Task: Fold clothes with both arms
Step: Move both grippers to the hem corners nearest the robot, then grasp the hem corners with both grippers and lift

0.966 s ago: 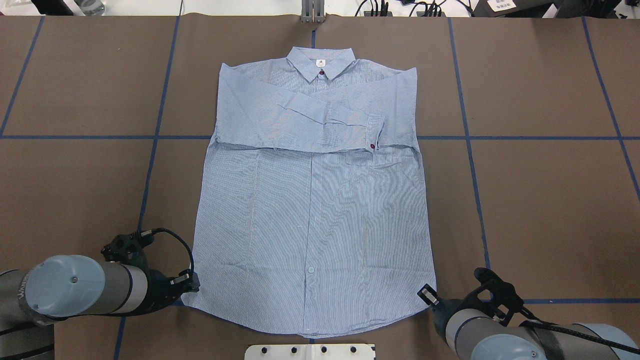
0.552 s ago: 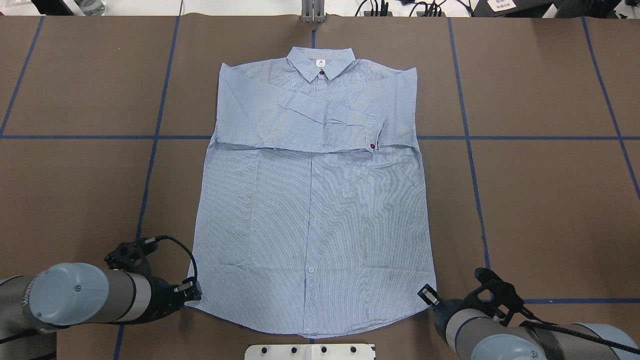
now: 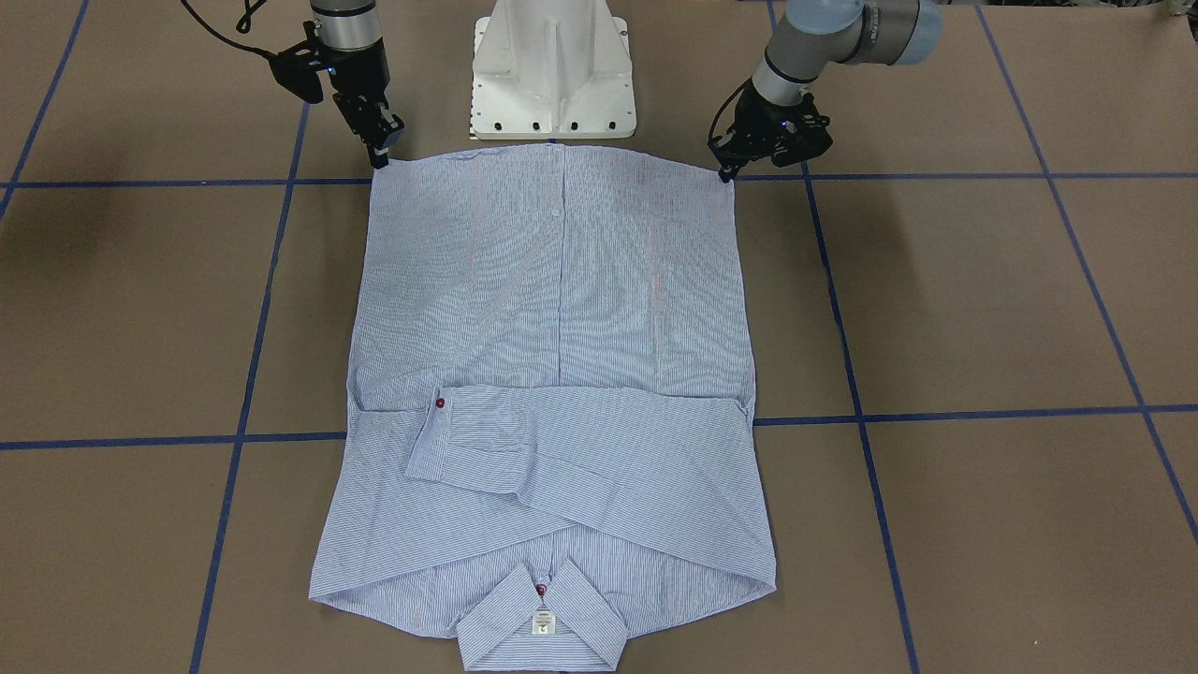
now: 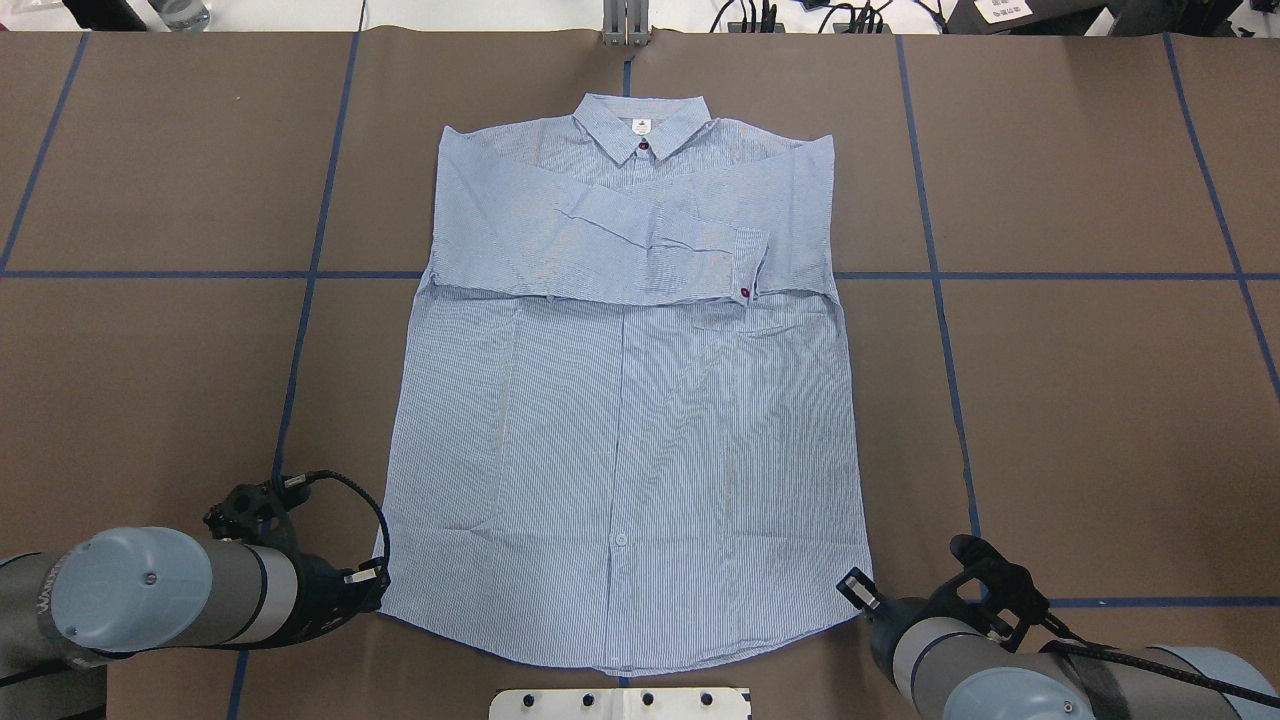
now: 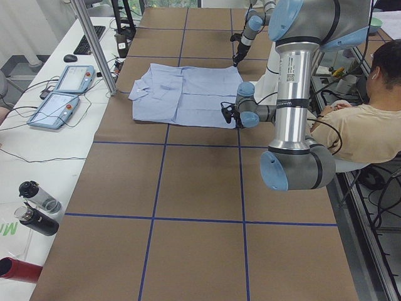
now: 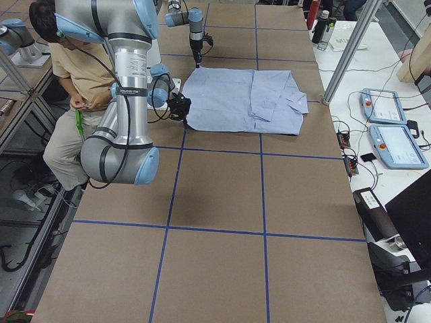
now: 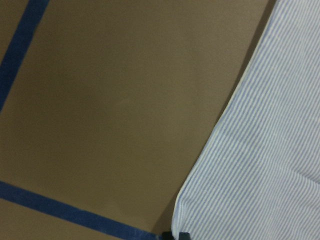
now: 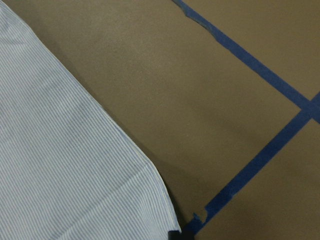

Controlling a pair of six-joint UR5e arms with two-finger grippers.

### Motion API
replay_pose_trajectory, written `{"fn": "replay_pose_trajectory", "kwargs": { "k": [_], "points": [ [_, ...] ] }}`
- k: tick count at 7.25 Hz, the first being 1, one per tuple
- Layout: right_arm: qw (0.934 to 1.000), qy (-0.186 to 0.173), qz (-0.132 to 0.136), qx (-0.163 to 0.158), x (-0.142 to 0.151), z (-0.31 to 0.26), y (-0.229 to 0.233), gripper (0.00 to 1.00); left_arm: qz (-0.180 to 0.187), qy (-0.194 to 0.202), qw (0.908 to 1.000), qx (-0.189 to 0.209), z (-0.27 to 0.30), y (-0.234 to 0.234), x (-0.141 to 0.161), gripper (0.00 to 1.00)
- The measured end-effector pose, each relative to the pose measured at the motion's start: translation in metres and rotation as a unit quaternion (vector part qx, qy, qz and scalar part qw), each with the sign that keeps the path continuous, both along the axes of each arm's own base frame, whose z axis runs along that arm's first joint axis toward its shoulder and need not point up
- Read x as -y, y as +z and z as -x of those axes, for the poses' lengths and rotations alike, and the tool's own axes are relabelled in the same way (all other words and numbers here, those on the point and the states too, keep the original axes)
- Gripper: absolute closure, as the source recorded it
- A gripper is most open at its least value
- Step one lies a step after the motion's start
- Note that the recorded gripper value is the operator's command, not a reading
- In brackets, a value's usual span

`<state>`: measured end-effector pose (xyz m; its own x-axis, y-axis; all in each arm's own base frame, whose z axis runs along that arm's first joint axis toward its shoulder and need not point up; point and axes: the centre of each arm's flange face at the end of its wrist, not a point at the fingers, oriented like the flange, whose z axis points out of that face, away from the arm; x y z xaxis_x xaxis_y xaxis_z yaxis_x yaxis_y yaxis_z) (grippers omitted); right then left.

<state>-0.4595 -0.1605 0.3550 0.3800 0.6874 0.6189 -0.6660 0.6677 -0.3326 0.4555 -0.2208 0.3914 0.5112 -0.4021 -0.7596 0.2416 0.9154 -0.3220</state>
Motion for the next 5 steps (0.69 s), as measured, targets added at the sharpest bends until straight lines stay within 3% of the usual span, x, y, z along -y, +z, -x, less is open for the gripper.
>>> {"fn": "replay_pose_trajectory", "kwargs": {
  "k": [5],
  "points": [
    [0.9999,-0.004,0.006,0.015,0.000,-0.018,-0.017,1.00,0.016,0.006,0.9988,-0.046,0.030,-0.047,-0.024,1.00]
  ]
}}
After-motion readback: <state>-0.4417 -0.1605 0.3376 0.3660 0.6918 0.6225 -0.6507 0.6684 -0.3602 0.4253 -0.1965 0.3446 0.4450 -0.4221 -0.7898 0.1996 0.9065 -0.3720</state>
